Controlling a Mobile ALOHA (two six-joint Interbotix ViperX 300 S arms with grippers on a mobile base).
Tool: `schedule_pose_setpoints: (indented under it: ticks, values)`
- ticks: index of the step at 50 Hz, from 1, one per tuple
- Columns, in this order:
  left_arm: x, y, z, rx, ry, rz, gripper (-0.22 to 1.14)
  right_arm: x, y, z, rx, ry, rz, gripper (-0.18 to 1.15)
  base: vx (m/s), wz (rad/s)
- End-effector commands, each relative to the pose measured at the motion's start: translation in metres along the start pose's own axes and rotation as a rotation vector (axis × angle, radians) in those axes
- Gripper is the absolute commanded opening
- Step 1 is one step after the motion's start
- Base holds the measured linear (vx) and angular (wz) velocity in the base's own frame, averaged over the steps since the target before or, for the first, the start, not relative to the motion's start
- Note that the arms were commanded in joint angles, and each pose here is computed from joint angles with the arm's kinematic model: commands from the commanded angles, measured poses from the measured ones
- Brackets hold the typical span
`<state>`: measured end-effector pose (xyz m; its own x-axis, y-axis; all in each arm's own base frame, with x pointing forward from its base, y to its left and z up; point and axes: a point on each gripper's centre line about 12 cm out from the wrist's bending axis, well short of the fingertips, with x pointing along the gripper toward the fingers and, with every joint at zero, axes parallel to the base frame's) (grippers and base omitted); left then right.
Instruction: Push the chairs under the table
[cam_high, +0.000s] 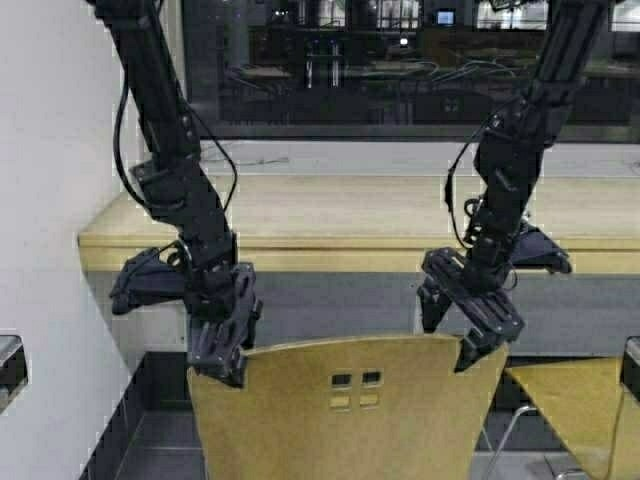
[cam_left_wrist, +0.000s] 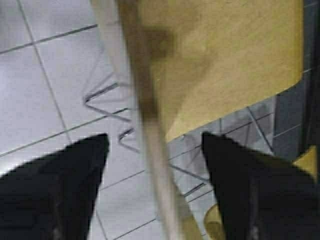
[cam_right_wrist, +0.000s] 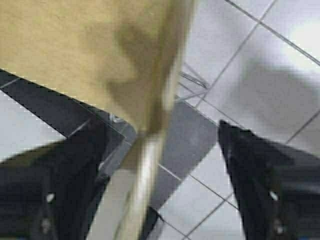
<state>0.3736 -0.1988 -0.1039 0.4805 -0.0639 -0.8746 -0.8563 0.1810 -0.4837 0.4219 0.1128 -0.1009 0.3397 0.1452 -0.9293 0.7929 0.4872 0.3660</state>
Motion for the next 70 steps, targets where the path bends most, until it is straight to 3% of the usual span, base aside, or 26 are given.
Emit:
schedule_pose_setpoints:
  ticks: [1,14,20,25,34,39,45,70]
  values:
    - [0.007,-0.014,-0.005,-0.005,0.009,-0.035,0.91,0.005,0.017,0.006,-0.001,-0.015,0.041,0.99,0.00,0.00]
    - [0.029,-0.017,-0.002,-0.019,0.002,-0.040,0.91,0.023,0.014,0.010,-0.004,-0.017,0.032,0.98,0.00,0.00]
    - [0.034,-0.020,-0.005,-0.008,0.010,-0.048,0.83,0.026,0.014,0.009,-0.014,-0.016,0.032,0.91,0.00,0.00]
    - [0.037,-0.020,-0.005,-0.009,0.012,-0.044,0.68,0.025,0.015,0.010,-0.024,-0.018,0.034,0.71,0.00,0.00]
    - [0.039,-0.020,-0.002,-0.011,0.009,-0.043,0.36,0.026,0.015,0.010,-0.036,-0.018,0.033,0.23,0.00,0.00]
    - [0.040,-0.021,0.001,-0.016,0.005,-0.043,0.24,0.027,0.013,0.010,-0.038,-0.017,0.031,0.08,0.00,0.01]
    - [0.041,-0.023,0.007,-0.027,-0.001,-0.044,0.18,0.027,0.013,0.010,-0.038,-0.017,0.031,0.06,0.02,0.01]
    - [0.046,-0.037,0.034,-0.034,-0.027,-0.062,0.18,0.035,0.009,-0.006,-0.057,0.007,0.010,0.07,0.09,0.00]
